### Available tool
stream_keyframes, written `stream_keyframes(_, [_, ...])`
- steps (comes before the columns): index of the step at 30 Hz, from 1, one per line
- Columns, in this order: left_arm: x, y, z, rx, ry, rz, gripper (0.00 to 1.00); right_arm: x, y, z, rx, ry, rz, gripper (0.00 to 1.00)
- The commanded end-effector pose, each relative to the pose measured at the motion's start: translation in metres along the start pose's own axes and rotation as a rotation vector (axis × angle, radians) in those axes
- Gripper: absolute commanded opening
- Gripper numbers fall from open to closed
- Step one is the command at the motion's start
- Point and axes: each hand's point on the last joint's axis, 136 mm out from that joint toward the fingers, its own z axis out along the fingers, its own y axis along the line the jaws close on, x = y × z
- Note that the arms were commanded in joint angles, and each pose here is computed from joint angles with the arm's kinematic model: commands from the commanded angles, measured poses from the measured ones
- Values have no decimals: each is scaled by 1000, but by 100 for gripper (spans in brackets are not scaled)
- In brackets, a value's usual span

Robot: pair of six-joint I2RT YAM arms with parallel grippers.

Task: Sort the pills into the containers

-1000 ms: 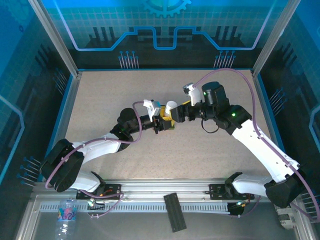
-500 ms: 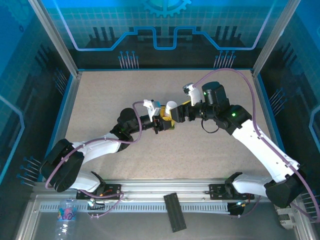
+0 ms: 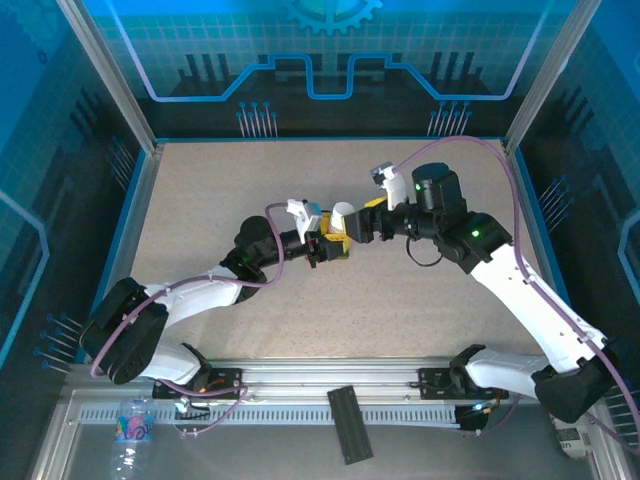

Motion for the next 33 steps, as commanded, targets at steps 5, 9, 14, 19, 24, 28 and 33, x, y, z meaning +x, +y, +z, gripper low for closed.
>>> stream_keyframes(5, [-13, -9, 2, 39, -26, 37, 0, -7, -5, 12, -11, -7, 19, 80])
stream_keyframes(9, [-13, -9, 2, 40, -26, 35, 0, -11, -9, 16, -4, -11, 32, 79])
stream_keyframes(14, [-14, -11, 1, 42, -28, 36, 0, -17, -13, 24, 0, -14, 49, 78])
stream_keyframes(19, [-14, -13, 1, 47, -28, 37, 0, -25, -15, 32, -9, -17, 66, 77])
stream_keyframes(24, [-13, -13, 0, 45, -23, 36, 0, -32, -8, 39, -54, 3, 76, 69])
stream_keyframes(28, [-11, -13, 0, 42, -15, 38, 0, -29, -5, 37, -63, 23, 73, 68])
stream_keyframes(33, [-6, -10, 2, 38, 0, 36, 0, -27, -2, 25, -53, 25, 57, 78])
